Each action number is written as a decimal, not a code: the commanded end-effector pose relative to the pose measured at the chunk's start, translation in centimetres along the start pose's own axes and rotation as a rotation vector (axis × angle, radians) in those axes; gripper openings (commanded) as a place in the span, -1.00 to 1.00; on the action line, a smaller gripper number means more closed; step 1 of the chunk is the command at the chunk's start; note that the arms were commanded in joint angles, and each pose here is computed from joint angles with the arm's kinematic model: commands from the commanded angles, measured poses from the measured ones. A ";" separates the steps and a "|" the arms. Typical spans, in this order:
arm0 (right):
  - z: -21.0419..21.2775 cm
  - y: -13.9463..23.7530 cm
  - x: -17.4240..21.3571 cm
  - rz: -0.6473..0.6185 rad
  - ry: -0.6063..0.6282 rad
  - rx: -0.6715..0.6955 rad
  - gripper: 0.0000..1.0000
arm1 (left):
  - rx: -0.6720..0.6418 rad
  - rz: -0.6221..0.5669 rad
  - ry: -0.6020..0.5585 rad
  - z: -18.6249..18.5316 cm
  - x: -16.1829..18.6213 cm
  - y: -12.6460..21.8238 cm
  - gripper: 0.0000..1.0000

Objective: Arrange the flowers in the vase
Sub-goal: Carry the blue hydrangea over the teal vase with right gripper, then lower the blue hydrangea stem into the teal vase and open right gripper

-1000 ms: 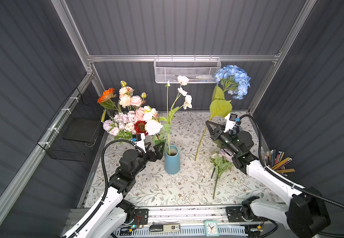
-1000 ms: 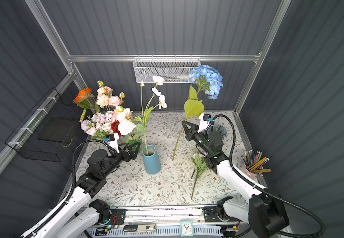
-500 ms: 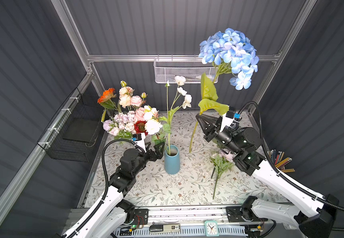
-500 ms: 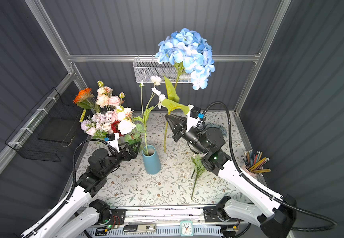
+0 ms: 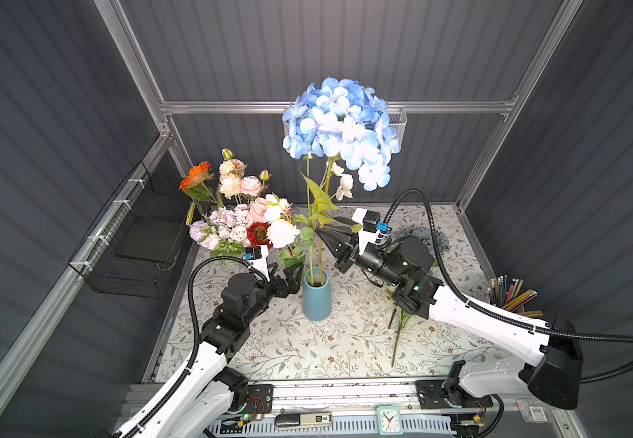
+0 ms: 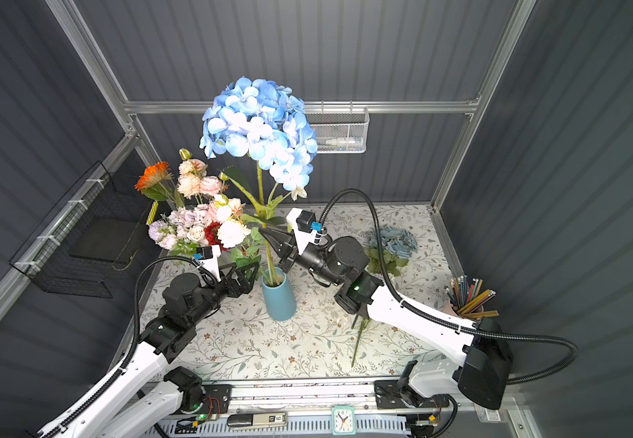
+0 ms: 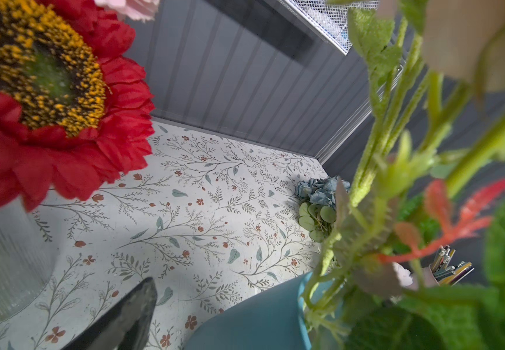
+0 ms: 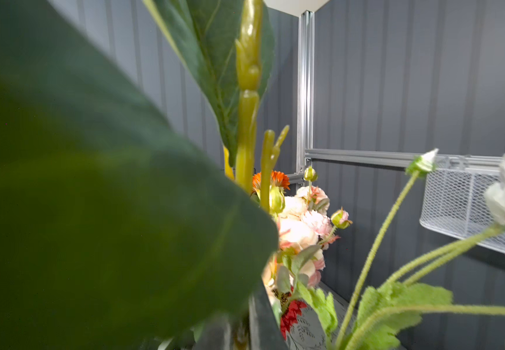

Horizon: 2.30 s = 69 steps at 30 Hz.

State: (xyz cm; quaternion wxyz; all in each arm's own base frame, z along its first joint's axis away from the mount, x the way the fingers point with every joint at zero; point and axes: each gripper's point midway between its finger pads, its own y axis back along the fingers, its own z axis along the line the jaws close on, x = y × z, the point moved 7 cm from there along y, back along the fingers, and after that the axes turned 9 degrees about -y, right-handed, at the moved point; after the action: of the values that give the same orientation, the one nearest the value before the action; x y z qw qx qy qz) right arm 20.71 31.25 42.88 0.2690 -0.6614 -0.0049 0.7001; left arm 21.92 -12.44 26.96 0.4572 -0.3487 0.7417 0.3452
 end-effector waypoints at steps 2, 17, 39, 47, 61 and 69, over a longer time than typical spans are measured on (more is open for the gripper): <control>0.9 -0.4 -0.2 -0.101 0.060 -0.024 -1.00 | 0.003 -0.035 -0.008 -0.4 -1.4 0.7 0.99; -0.9 1.1 9.2 0.109 0.018 0.132 -1.00 | 0.009 -0.030 -0.011 -0.4 -1.1 0.9 0.99; -3.0 3.0 18.0 0.487 0.010 0.255 -0.84 | 0.266 -0.006 -0.058 -3.5 -2.0 2.6 1.00; -2.9 3.5 18.2 0.549 -0.006 0.256 -0.49 | 0.223 -0.041 -0.068 -3.1 -2.7 0.9 0.99; -2.4 5.0 15.2 0.534 0.003 0.288 0.13 | 0.244 -0.066 -0.045 -3.2 -3.1 -0.9 0.99; -2.4 6.7 11.5 0.467 0.028 0.370 0.30 | 0.240 -0.062 -0.037 -3.1 -2.7 -1.1 0.99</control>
State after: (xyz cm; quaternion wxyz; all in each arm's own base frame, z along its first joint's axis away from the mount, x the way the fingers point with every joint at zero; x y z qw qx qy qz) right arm 20.73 30.19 29.23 0.1982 -0.6007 0.2580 0.7303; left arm 22.24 -14.97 29.37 0.5134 -0.2977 0.7624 0.2579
